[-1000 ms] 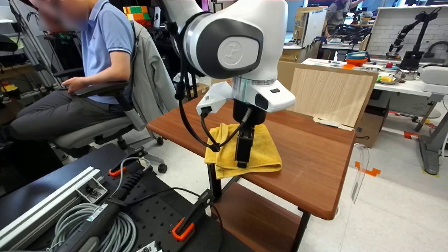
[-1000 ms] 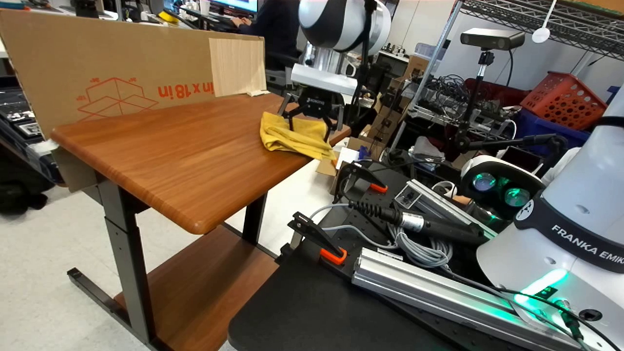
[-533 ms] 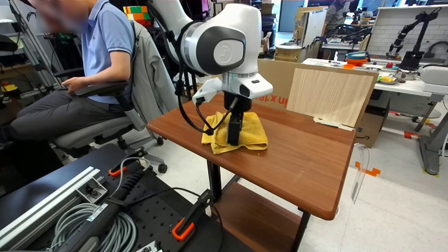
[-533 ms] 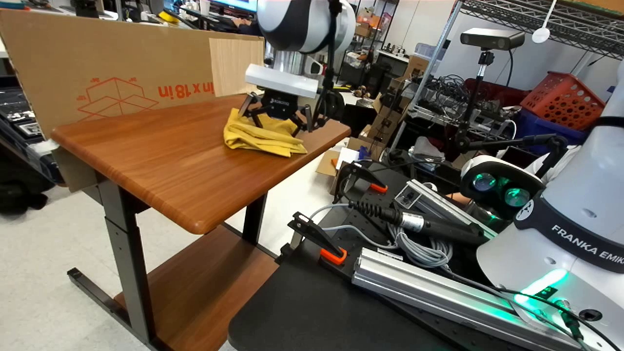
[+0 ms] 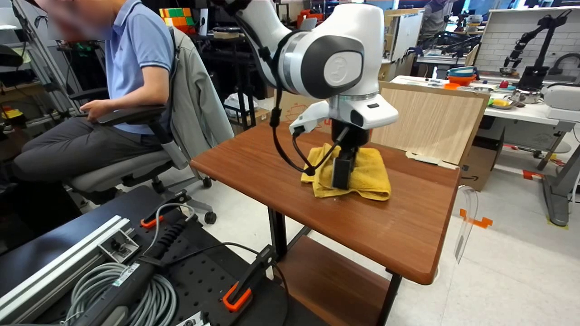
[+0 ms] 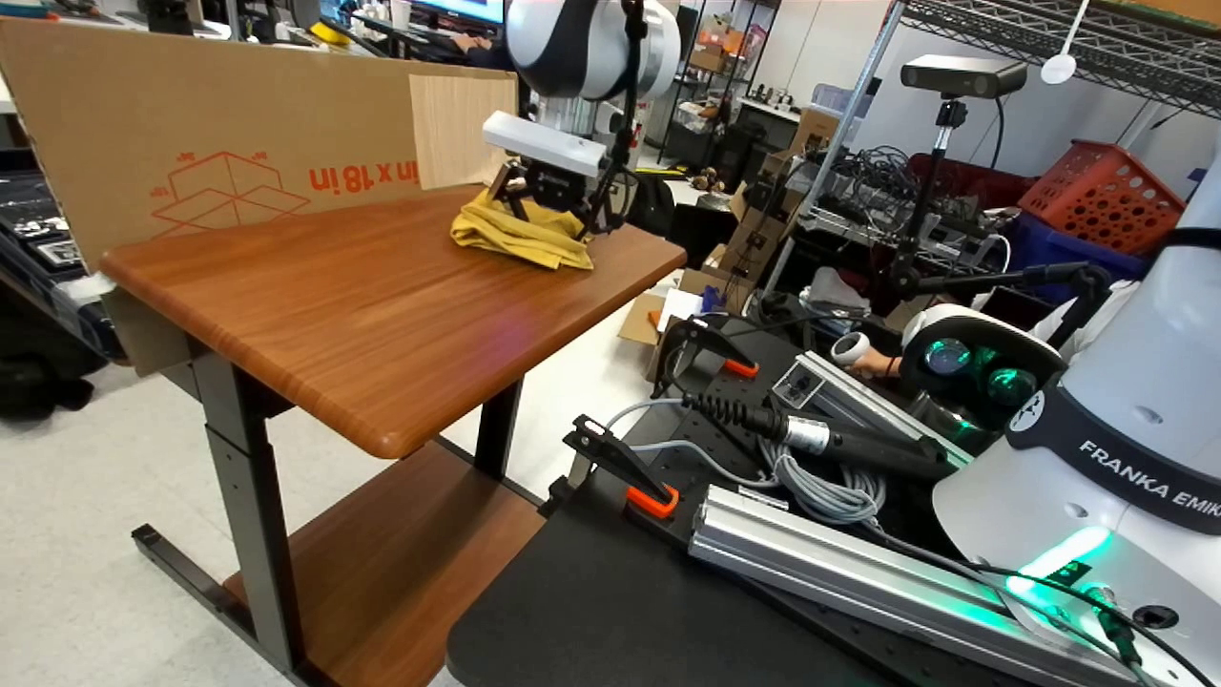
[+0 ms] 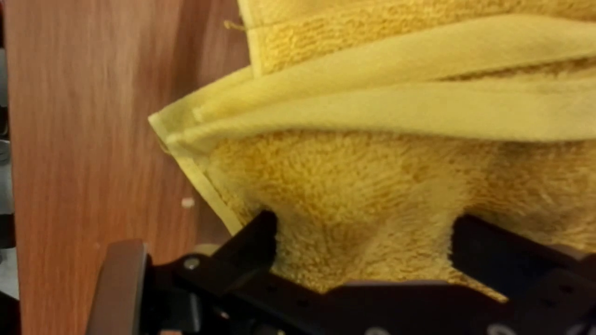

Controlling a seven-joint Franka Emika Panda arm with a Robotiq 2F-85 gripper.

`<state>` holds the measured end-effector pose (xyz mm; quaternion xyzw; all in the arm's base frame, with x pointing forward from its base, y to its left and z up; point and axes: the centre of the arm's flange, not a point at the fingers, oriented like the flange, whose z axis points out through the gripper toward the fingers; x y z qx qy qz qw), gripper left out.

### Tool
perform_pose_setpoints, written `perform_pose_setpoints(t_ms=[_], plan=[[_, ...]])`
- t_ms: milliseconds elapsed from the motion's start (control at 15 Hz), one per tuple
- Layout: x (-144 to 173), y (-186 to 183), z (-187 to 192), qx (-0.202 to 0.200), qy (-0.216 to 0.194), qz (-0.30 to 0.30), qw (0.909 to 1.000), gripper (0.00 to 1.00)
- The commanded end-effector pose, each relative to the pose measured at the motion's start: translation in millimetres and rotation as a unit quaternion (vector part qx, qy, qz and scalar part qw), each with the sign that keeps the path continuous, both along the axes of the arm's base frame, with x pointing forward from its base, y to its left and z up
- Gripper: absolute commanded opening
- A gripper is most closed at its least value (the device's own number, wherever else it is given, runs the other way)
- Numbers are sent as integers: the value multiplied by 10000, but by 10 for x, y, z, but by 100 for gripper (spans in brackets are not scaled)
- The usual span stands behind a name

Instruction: Use the towel to wipe the table

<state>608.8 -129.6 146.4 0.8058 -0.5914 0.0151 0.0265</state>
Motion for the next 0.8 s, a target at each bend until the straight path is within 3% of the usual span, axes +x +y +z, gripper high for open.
perform_pose_setpoints(t_ms=[0, 200, 333, 533, 733], plan=[[106, -583, 7, -77, -5, -587, 9982, 100], [-49, -942, -30, 6, 53, -925, 9957, 100], [-212, -981, -56, 97, 156, -910, 9957, 100], [-510, -722, -9, 360, 410, -425, 9976, 100], [-794, -208, 172, 387, 487, 439, 9971, 100]])
